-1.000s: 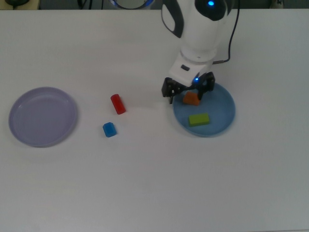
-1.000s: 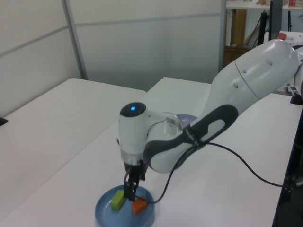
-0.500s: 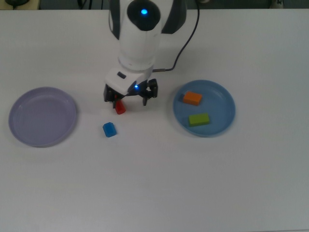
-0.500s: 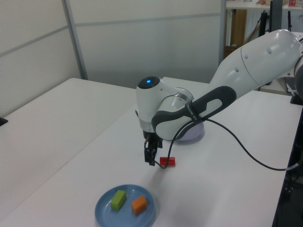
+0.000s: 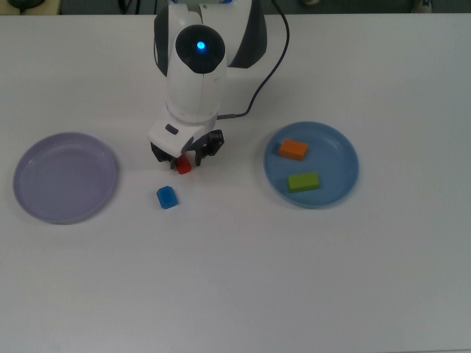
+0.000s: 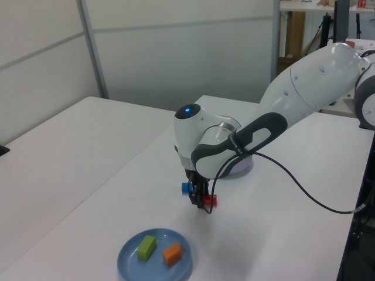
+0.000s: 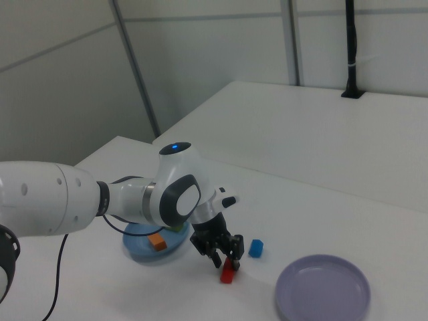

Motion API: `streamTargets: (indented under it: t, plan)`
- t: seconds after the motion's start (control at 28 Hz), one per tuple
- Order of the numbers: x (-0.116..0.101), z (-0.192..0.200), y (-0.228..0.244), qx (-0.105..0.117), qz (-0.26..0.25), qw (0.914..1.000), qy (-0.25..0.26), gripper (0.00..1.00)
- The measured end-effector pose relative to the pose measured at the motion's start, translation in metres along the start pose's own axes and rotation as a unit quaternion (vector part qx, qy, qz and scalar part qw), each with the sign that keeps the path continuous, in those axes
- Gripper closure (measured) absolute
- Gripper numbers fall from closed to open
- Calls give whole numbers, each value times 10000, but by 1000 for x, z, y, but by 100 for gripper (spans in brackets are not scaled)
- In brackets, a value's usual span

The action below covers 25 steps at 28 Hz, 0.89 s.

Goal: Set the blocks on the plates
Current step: 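Lower the gripper onto the red block and grasp it, then carry the red block to the lavender plate and release it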

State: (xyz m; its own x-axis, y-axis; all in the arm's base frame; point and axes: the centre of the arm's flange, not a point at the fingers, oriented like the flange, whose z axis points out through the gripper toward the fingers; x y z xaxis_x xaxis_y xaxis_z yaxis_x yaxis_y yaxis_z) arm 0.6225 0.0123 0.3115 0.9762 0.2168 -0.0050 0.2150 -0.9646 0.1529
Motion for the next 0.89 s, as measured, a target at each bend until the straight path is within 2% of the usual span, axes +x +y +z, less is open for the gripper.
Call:
streamTargets:
  t: [0.14, 0.18, 0.43, 0.71, 0.89]
  plan:
    - [-3, 3, 6, -12, -190, 9998, -37, 59]
    - [-3, 4, 8, -19, -223, 9997, -43, 66]
    - [-9, -2, 43, -126, -196, 9997, -15, 66]
    - [-27, -40, 134, -294, 161, 9990, 286, 66]
    - [-45, -39, 183, -338, 310, 9986, 271, 66]
